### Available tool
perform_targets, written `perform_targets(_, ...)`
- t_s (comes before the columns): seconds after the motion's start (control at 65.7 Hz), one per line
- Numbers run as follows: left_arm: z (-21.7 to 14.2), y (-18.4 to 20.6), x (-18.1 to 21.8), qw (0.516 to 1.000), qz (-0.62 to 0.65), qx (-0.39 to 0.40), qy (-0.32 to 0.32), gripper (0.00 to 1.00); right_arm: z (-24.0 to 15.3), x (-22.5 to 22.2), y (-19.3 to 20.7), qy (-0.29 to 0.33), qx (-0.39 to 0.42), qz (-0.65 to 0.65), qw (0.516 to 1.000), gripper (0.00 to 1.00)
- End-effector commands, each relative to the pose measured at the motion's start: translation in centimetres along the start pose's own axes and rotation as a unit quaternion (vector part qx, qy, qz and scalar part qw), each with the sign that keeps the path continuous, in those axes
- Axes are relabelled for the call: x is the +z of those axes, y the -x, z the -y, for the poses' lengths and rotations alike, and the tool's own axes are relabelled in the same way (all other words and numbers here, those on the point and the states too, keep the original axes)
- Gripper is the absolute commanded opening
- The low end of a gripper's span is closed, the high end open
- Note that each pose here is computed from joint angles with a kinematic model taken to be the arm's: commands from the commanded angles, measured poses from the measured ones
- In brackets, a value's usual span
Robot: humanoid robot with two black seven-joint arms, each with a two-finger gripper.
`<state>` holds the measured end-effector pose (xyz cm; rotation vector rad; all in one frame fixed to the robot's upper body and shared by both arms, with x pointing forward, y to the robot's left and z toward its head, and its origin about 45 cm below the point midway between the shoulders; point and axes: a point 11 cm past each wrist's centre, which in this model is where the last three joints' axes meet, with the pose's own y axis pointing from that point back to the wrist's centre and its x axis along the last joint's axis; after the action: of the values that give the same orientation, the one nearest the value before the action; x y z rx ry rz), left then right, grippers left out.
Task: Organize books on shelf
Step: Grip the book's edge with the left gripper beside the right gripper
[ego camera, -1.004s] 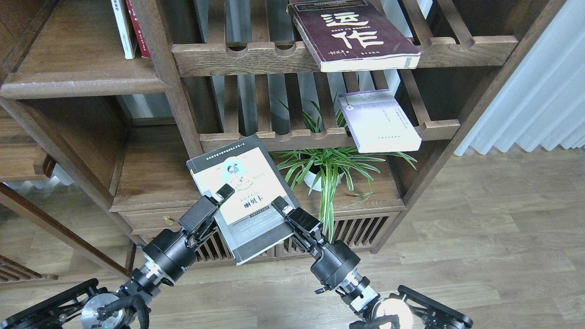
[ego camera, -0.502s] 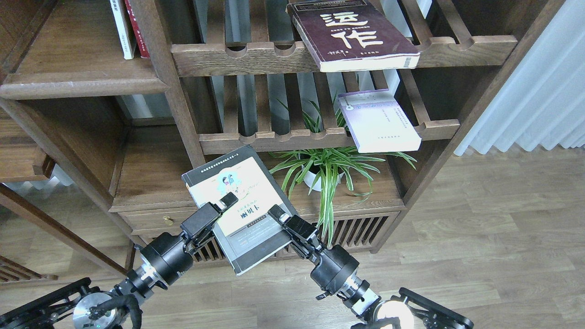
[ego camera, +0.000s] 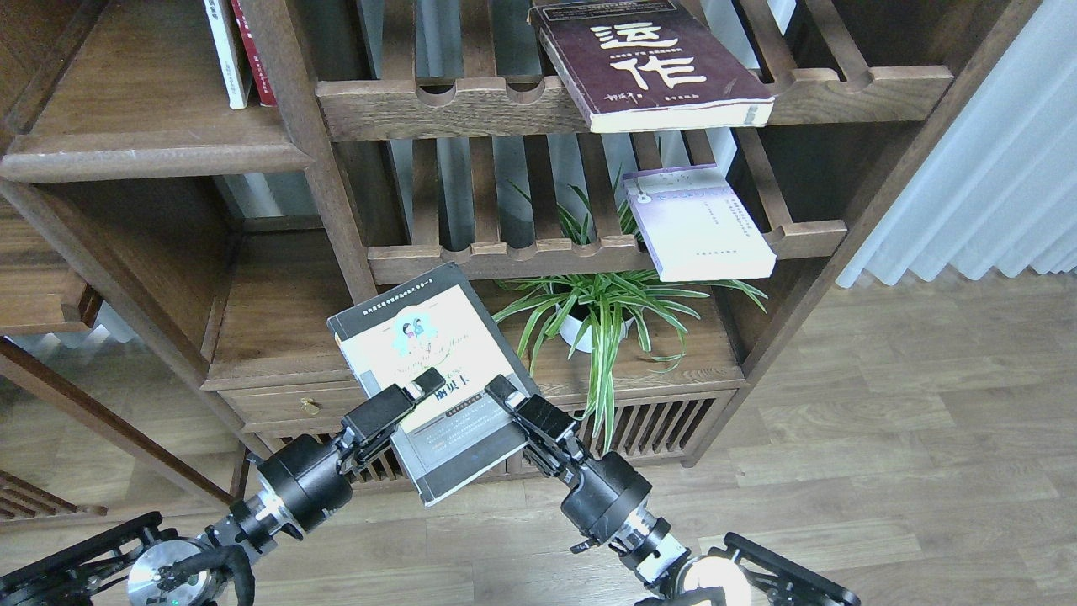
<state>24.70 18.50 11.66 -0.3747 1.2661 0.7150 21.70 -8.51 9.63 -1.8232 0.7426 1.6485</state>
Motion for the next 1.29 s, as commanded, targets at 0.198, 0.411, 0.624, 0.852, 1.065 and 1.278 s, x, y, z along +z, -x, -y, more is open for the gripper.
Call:
perform_targets(0.198,0.1,-0.1,-0.1,1.000,-0.002,0.001,0.000,0.47,0.3,0.2,0.2,0.003,-0.004,0.000,1.000,0.12)
perform_targets(0.411,0.3,-0.1,-0.4,1.000,-0.004,-0.001,-0.004,0.37,0.3,0.2,0.2,0.001,-0.004,0.000,1.000,0.13)
perform_targets(0.624,1.2,0.5,-0.2,1.000,-0.005,-0.013,0.002,0.15,0.4,0.1,0.2,0.000,-0.005,0.000,1.000,0.13)
perform_targets(0.852,1.2,0.3,-0.1,1.000,-0.002,-0.008,0.003,0.08,0.3,0.2,0.2,0.000,-0.004,0.001,1.000,0.15)
perform_targets(1.065,1.1,0.3,-0.1,1.000,-0.002,-0.008,0.002,0.08,0.6,0.5,0.3,0.000,-0.007,0.003,1.000,0.31)
perform_targets(1.278,0.9,-0.1,-0.1,1.000,-0.002,-0.002,0.002,0.08,1.7,0.9,1.0,-0.014,-0.022,0.019,0.999,0.68)
